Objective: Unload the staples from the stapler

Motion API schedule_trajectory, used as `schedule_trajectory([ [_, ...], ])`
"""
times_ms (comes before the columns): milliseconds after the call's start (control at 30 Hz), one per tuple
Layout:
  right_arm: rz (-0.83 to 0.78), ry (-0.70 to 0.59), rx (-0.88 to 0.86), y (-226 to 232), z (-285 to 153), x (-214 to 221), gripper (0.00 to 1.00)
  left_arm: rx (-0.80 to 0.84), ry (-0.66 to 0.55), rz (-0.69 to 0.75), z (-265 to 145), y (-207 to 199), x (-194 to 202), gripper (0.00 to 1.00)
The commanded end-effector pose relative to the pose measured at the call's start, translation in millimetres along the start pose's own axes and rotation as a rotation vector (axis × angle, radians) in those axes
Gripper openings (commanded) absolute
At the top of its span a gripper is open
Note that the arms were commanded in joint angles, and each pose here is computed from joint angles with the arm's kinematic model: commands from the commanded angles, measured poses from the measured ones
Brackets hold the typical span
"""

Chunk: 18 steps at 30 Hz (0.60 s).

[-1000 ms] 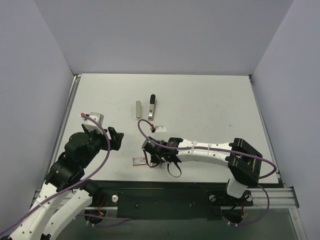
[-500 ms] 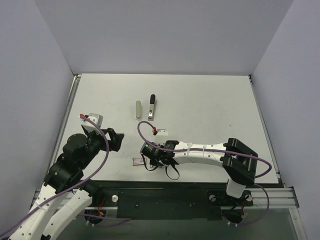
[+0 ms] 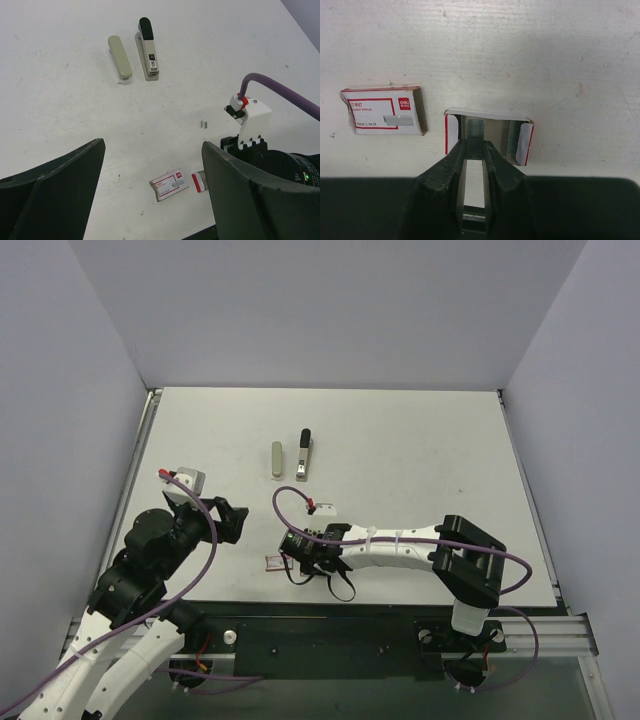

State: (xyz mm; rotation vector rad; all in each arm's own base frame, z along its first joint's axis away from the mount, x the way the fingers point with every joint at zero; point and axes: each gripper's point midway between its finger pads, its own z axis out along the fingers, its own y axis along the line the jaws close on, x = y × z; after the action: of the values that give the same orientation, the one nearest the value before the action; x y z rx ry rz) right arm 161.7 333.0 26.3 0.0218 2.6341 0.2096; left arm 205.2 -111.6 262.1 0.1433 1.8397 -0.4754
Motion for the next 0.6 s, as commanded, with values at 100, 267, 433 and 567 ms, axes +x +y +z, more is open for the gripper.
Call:
schedule_trajectory([
  [100, -0.016, -0.013, 0.057, -10.0, 1.4, 1.3, 0.00, 0.024, -0.059, -0.018, -0.8, -5.3, -14.3, 0.89],
  [267, -0.022, -0.004, 0.062, -9.5, 3.8, 3.4, 0.00, 0.023, -0.060, -0.018, -1.4, -5.0, -14.5, 0.89],
  [433, -0.024, -0.003, 0.062, -8.4, 4.4, 3.9, 0.04, 0.023, -0.060, -0.018, -1.2, -5.0, -14.3, 0.89],
  [567, -0.024, -0.006, 0.059, -7.5, 3.6, 3.5, 0.06, 0.022, -0.060, -0.018, -1.1, -4.7, -14.3, 0.89],
])
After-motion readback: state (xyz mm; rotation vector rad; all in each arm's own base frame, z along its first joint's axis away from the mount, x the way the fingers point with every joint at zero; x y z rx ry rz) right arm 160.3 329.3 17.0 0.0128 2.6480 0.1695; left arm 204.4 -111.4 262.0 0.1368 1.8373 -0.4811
